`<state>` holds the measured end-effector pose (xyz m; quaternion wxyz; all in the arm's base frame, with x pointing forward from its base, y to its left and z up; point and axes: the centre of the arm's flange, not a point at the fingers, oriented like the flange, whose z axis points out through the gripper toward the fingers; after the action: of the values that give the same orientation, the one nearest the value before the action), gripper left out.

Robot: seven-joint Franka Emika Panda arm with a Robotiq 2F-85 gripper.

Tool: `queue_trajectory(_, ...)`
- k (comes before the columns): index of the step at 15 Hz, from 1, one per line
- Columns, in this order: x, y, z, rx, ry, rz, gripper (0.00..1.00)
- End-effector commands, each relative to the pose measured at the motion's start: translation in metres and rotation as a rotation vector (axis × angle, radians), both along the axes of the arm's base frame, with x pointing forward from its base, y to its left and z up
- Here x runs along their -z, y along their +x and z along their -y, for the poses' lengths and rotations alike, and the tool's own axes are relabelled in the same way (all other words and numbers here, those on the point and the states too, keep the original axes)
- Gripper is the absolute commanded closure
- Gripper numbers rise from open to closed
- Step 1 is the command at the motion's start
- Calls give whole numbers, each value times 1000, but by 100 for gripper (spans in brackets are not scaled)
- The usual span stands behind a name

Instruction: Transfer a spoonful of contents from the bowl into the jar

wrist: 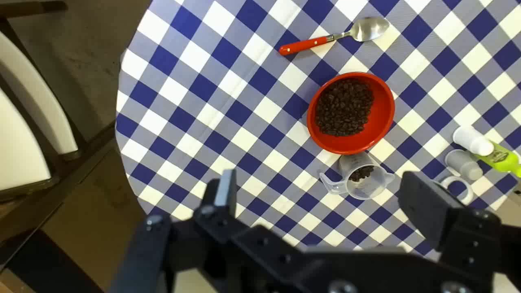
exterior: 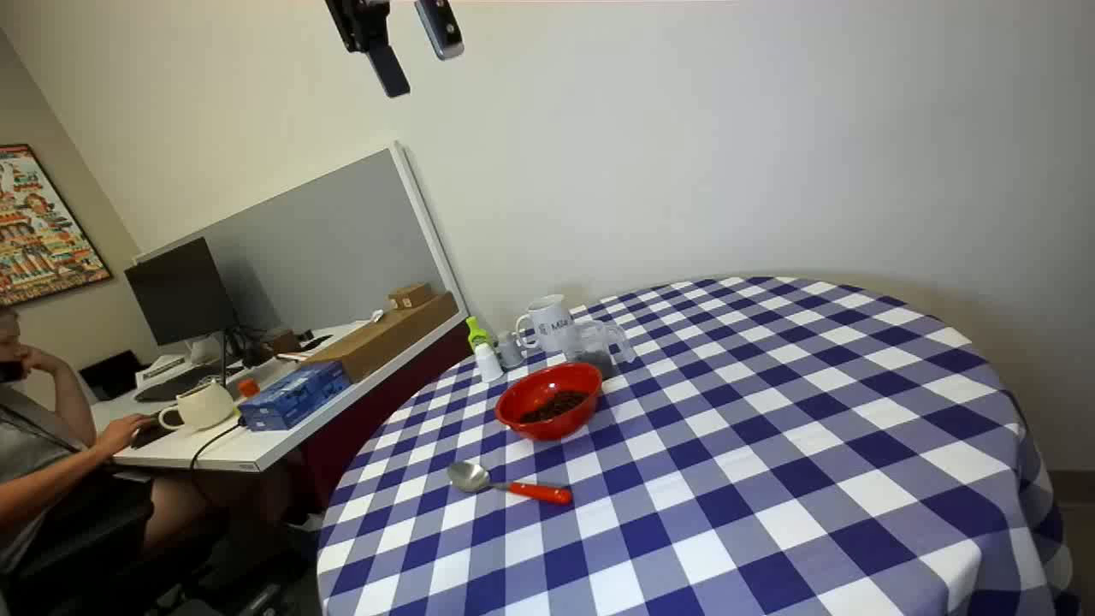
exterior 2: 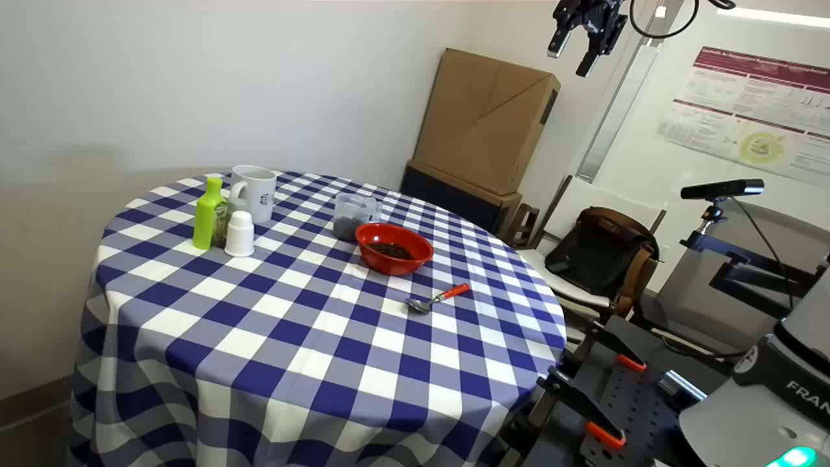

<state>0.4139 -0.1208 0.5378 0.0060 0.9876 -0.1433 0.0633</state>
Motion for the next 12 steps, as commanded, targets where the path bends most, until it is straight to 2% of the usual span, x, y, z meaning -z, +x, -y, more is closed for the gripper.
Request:
queue_trajectory(1, 0, 0, 0, 0, 0, 0, 0)
queue_trajectory(3, 1, 2, 1, -31, -15, 6, 0)
queue_trajectory(5, 3, 5, 5, -150, -65, 39, 0)
queue_trajectory(6, 3, 12, 8, -147, -88, 37, 0)
queue_trajectory(9, 10, 33, 14, 57, -144, 11, 0)
queue_trajectory(12, 31, 54, 13, 210, -154, -46, 0)
